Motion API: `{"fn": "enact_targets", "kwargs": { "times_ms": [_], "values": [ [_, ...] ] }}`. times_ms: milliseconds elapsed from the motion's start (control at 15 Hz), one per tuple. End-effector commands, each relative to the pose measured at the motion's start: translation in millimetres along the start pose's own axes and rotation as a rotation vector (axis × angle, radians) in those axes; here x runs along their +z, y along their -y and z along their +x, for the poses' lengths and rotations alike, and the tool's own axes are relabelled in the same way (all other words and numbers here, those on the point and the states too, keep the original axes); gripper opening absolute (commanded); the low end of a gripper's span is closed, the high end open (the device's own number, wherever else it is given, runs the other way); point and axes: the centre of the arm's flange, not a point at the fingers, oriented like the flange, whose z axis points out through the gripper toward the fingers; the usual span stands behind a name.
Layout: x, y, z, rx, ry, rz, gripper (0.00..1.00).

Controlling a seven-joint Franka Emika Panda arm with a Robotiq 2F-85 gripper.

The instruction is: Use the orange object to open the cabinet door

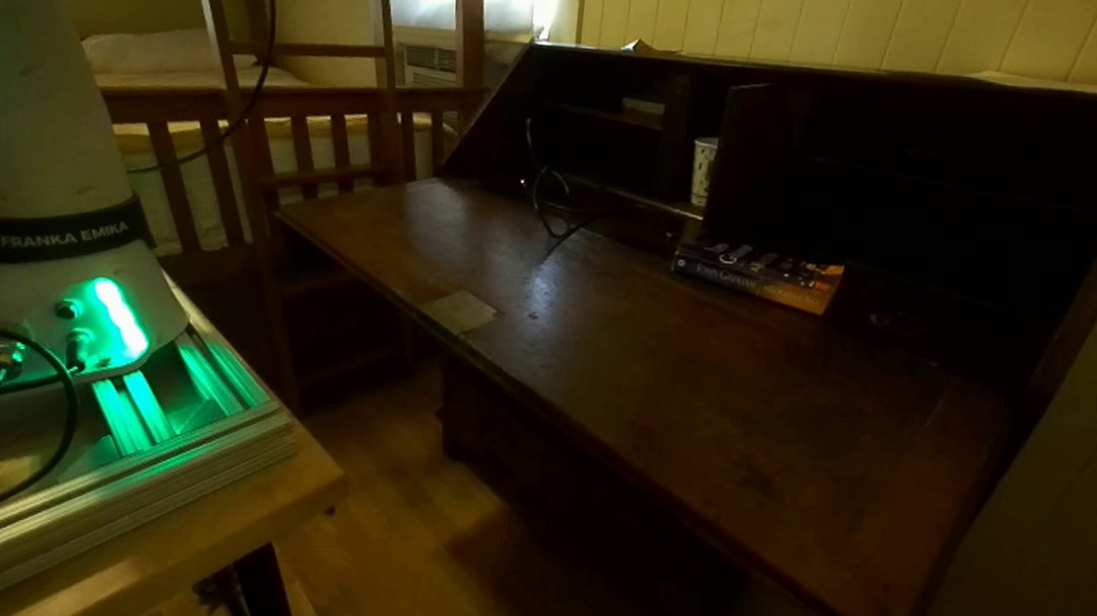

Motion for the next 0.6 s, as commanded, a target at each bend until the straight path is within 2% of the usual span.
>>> {"fn": "enact_targets", "kwargs": {
  "times_ms": [0, 67, 133, 200, 267, 533],
  "values": [
    [9.2, 4.3, -3.2, -0.015, 0.01, -0.004, 0.54],
    [15.6, 7.0, -4.5, -0.023, 0.015, -0.005, 0.54],
    [19.5, 7.8, -4.0, -0.026, 0.015, -0.005, 0.29],
    [28.5, 3.4, -9.0, -0.022, 0.031, -0.022, 0.29],
    [39.7, 6.5, -8.4, -0.026, -0.001, -0.037, 0.29],
    [75.1, 19.2, -6.5, -0.032, -0.013, -0.1, 0.29]
  ]
}}
